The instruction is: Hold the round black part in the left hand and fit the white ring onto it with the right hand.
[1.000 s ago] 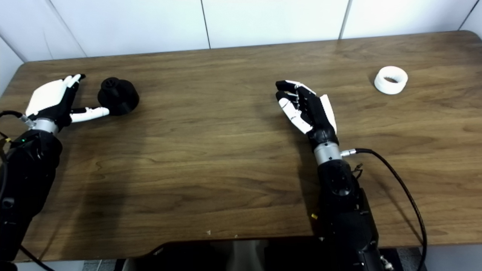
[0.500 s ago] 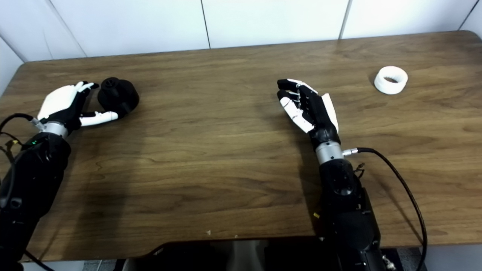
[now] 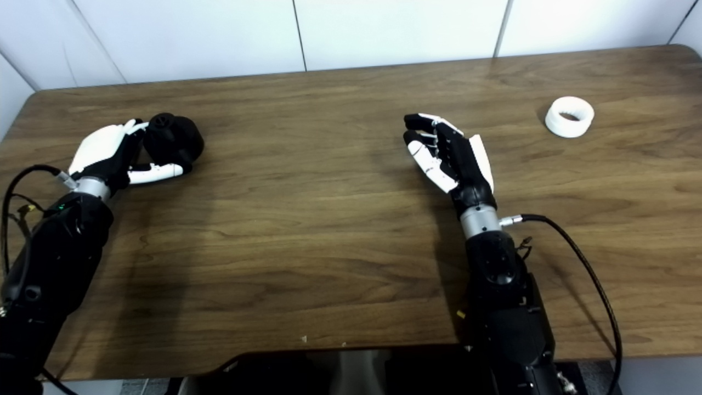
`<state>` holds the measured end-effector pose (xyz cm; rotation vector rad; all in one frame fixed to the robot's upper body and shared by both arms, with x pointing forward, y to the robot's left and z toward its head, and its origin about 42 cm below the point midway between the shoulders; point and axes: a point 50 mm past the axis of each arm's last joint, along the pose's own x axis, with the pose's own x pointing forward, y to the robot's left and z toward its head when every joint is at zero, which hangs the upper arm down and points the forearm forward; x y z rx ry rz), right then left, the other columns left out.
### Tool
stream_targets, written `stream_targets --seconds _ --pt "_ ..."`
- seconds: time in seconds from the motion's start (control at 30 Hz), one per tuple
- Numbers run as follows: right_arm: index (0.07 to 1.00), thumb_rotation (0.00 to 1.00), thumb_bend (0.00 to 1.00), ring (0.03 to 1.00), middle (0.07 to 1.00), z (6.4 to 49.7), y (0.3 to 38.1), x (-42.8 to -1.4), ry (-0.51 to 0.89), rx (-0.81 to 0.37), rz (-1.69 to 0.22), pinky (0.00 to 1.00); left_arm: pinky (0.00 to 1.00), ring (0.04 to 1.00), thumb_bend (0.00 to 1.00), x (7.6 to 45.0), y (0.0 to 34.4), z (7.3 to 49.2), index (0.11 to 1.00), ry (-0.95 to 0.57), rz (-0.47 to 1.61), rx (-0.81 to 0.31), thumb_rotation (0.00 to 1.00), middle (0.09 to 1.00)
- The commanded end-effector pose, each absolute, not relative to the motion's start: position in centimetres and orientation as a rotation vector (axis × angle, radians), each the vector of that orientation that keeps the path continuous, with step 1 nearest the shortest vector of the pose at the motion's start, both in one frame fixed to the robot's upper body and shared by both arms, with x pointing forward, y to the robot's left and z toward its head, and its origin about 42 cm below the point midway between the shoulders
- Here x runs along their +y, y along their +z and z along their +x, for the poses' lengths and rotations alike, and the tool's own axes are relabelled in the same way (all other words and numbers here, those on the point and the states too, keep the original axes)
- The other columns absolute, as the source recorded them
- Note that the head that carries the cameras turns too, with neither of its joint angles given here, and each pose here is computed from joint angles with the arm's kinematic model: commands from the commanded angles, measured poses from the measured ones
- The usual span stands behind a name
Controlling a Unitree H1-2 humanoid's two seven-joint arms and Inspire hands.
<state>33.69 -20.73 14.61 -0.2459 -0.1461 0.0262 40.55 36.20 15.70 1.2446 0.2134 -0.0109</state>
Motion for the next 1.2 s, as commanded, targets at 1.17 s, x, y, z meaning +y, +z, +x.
stream_targets --seconds 1.17 --pt "0.726 0.65 0.49 0.702 0.761 33.8 17.2 -21.2 0.017 -0.234 -0.265 0.67 1.00 1.000 1.00 34.9 16.0 43.2 0.722 0.284 1.102 0.051 0.44 1.000"
